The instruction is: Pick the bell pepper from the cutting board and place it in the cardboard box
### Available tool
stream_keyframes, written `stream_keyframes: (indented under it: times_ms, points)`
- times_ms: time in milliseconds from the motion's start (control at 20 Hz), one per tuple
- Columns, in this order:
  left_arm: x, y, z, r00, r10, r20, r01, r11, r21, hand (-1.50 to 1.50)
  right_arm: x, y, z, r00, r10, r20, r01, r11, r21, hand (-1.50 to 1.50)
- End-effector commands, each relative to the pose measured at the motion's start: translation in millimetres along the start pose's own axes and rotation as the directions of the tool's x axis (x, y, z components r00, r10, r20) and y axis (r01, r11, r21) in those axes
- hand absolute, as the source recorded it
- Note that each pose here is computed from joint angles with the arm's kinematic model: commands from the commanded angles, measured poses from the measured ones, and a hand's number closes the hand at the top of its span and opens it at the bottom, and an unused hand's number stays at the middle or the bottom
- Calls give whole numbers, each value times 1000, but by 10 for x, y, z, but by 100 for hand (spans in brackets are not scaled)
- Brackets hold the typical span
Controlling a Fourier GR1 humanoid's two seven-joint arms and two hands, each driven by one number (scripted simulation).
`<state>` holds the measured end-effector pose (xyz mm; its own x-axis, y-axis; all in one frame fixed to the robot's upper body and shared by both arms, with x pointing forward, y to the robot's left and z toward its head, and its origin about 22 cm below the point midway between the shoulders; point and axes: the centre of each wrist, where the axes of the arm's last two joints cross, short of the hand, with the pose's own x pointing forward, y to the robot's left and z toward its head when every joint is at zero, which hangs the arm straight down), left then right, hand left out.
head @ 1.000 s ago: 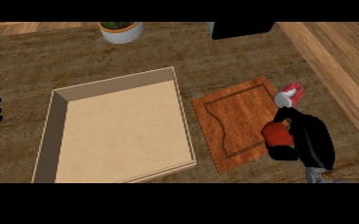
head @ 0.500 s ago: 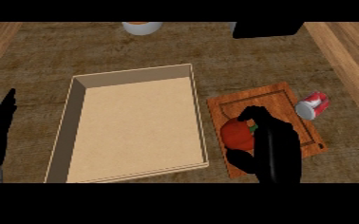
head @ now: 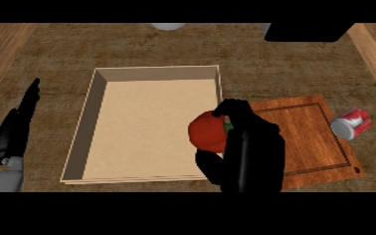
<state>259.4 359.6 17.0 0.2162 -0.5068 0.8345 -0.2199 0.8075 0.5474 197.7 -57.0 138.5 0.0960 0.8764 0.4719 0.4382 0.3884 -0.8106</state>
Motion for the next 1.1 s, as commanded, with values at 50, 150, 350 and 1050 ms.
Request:
stream_keyframes:
  times_ms: [50, 150, 350, 1050]
  points:
    - [153, -115, -94, 999, 15, 29, -13, 999, -45, 0, 352, 32, -183, 982, -48, -184, 49, 999, 2, 150]
    - [185, -113, -137, 1000, 9, 29, -8, 1000, -28, 0, 375, 105, -411, 973, -80, -216, 85, 996, 12, 150]
    - [164, -106, -143, 999, 16, 44, -14, 998, -58, 0, 493, 212, -718, 964, -80, -252, 88, 996, 21, 150]
    - [248, -164, -206, 998, -12, 57, 15, 998, -63, 0, 341, 752, -1302, 873, -116, -474, 179, 980, 90, -150]
